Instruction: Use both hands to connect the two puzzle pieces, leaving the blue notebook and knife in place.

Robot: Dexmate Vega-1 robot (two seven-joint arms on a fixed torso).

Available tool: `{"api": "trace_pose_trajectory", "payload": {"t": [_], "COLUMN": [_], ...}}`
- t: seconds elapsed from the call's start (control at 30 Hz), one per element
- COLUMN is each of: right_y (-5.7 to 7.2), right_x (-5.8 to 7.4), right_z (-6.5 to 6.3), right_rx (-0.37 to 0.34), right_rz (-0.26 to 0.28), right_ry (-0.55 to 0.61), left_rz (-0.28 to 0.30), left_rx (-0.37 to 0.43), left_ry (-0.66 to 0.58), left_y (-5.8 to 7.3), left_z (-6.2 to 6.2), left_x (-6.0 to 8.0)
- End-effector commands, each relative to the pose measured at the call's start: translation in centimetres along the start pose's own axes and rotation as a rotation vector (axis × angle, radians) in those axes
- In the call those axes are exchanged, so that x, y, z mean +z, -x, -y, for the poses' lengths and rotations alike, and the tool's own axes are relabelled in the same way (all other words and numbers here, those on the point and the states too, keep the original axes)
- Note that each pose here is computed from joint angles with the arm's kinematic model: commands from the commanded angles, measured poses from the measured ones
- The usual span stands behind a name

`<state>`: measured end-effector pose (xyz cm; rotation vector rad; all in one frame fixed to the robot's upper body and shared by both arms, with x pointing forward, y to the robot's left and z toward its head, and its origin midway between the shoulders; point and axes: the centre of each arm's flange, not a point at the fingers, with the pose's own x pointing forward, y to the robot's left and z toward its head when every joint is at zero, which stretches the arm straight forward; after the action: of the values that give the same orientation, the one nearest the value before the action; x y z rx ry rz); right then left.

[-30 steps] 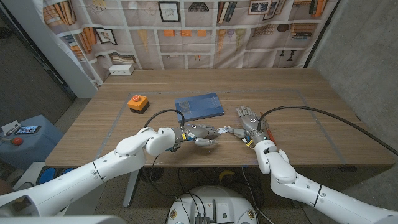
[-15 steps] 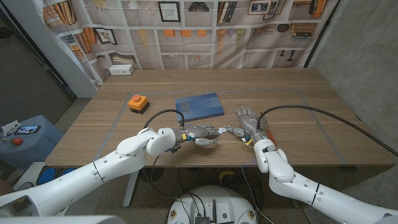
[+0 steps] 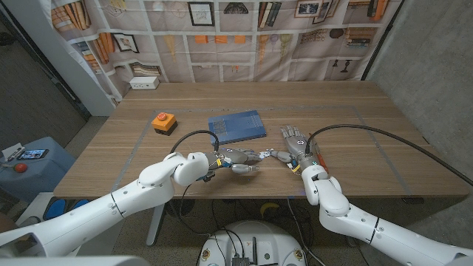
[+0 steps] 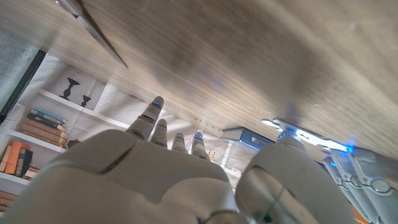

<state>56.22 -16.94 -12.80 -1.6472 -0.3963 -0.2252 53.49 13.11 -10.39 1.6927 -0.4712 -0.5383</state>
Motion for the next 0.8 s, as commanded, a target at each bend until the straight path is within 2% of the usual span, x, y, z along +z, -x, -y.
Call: {"api": "trace_pose_trajectory", "payload": {"t": [0.03, 0.8], "right_y": [0.14, 0.16], "right_x": [-0.02, 0.47], "right_z": [-0.12, -0.13], "right_rx": [0.002, 0.004], "right_rz": [-0.005, -0.004], "right_ry": [0.003, 0.009], "left_rz": [-0.017, -0.049], "left_rx": [0.006, 0.028], "left_ry": [0.033, 0.112], "left_y": [0.05, -0.05], "left_z": [0.21, 0.38], "left_x": [0.10, 0.58]}}
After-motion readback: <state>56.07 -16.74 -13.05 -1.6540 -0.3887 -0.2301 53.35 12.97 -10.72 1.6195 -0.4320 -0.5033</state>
